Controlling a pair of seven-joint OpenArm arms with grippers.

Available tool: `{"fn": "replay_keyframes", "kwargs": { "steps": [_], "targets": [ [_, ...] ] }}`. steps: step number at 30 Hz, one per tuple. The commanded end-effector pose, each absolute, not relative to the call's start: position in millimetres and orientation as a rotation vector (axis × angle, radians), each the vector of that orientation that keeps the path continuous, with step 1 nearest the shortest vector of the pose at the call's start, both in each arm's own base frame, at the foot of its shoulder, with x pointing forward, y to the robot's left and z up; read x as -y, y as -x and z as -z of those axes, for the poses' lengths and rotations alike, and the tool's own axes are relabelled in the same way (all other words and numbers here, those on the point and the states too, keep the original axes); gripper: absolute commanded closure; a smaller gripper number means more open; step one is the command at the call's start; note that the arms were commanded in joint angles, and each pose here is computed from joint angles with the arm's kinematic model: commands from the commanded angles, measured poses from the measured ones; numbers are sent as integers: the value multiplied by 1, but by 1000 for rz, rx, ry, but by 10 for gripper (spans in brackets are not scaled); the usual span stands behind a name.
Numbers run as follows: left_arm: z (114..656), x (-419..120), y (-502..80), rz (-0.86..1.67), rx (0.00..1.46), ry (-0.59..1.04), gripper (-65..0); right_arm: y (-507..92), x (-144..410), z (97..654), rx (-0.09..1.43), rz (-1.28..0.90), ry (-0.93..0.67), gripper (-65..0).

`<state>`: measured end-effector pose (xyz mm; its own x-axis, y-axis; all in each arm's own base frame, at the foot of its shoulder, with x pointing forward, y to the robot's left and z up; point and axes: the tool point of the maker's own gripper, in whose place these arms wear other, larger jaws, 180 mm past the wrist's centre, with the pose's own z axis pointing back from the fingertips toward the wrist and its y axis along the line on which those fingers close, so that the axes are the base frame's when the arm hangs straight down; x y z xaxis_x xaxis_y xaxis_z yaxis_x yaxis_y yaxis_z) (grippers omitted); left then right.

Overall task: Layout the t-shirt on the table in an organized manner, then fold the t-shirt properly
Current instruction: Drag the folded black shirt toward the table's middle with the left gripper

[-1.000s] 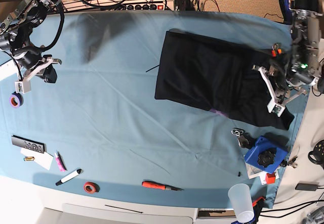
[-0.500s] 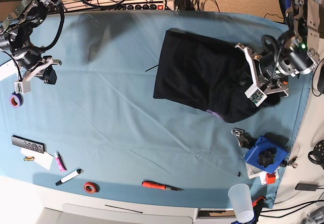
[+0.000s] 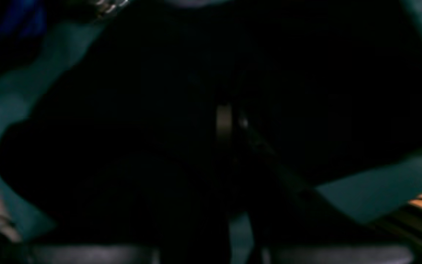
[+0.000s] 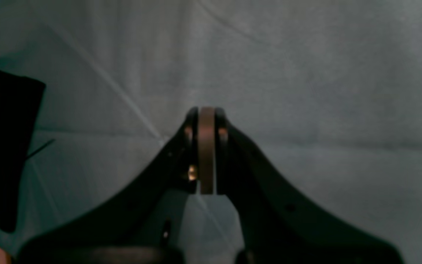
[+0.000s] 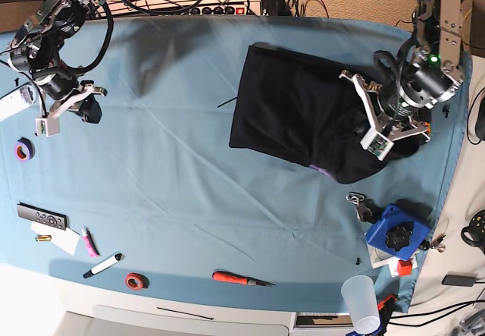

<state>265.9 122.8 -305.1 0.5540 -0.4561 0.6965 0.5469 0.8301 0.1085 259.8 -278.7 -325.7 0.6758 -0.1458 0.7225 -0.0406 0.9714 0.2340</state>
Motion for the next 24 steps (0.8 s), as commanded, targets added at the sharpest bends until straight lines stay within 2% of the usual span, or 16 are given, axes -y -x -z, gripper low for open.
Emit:
{"fn": "replay_keyframes", "kwargs": {
  "steps": [1, 5, 9, 15, 24],
  "targets": [
    [297, -111, -268, 624, 821, 150, 0, -268, 283, 310, 887, 45, -227, -8],
    [309, -89, -261, 703, 797, 120, 0, -268, 283, 310, 887, 45, -227, -8],
    [300, -81, -275, 679, 864, 74, 0, -268, 283, 310, 887, 45, -227, -8],
    [291, -44, -276, 673, 921, 174, 0, -268, 283, 310, 886, 45, -227, -8],
    [333, -44, -281, 668, 818, 64, 0, -268, 283, 310, 888, 45, -228, -8]
  ]
}}
